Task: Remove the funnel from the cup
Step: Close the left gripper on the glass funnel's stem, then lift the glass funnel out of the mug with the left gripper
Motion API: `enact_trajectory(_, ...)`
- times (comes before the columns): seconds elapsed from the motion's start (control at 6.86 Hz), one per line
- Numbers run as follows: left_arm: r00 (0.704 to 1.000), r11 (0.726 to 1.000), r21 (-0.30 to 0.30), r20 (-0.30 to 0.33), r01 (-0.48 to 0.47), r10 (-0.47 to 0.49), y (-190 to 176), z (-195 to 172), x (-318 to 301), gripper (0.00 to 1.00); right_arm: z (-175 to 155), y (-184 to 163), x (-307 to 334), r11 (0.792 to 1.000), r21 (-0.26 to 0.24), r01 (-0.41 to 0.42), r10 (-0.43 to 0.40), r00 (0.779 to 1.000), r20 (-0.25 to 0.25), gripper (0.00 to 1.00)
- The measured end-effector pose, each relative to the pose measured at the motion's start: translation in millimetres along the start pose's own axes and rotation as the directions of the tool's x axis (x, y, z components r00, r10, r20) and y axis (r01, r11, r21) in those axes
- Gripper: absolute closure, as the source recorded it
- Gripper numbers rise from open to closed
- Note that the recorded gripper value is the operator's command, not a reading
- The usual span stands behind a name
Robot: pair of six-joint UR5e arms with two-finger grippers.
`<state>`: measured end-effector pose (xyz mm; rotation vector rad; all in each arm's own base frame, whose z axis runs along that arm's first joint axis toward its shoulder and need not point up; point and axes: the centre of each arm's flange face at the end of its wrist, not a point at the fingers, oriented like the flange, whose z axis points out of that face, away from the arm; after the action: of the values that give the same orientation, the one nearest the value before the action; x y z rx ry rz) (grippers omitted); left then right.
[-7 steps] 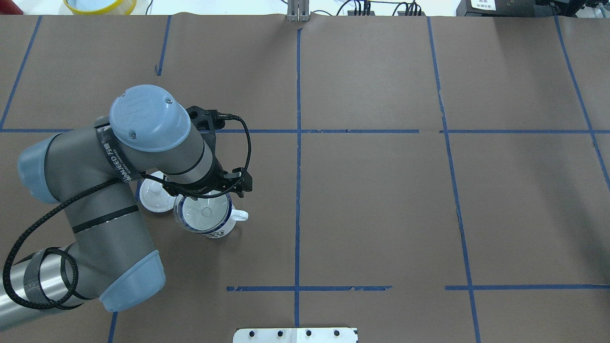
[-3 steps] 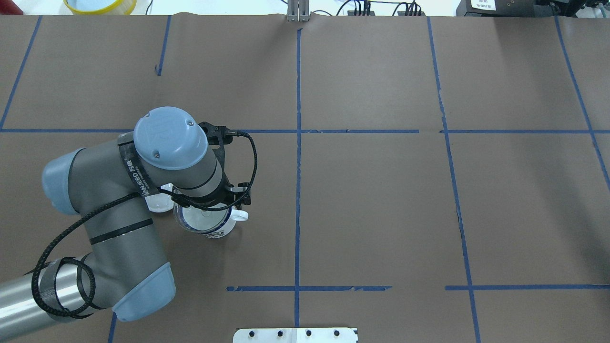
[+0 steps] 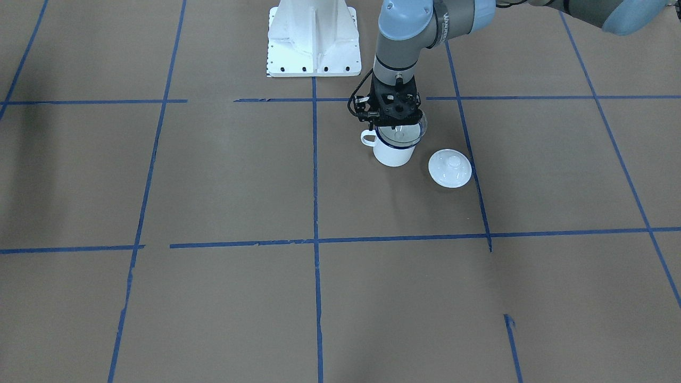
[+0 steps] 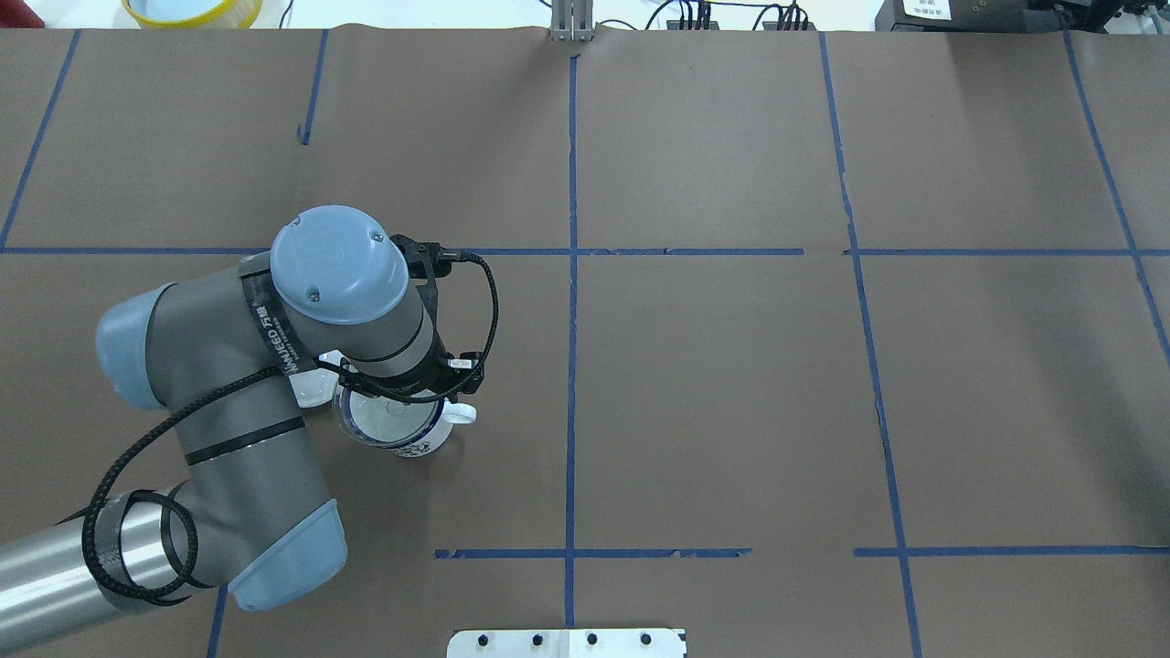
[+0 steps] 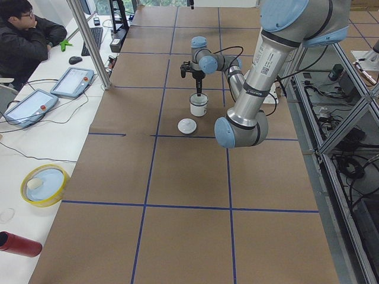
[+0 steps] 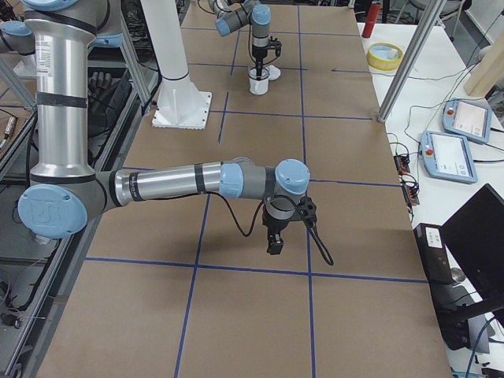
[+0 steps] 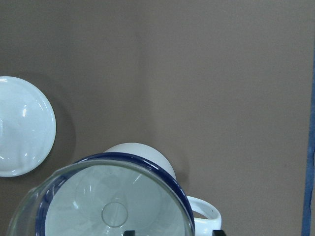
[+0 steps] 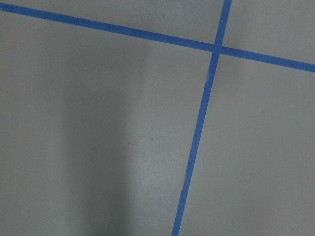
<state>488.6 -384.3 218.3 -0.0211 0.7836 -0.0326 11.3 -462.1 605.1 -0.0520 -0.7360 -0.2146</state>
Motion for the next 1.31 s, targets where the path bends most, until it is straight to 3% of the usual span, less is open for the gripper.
enact_trajectory(0.44,1.0,1.0,-0.001,0.001,0.001,-0.001,-2,1,3,1.0,0,0,0,1.0,0.001,0.001,-0.001,1.0,0.0,0.0)
enact_trajectory(0.87,1.0,1.0,0.014,-0.029,-0.006,0.006,4,-25,1,1.0,0,0,0,1.0,0.0,0.0,0.0,1.0,0.0,0.0)
enact_trajectory(1.31,0.998,0.999,0.046,-0.066,0.025,-0.022,7,-104,-21,1.0,0,0,0,1.0,0.0,0.0,0.0,1.0,0.0,0.0)
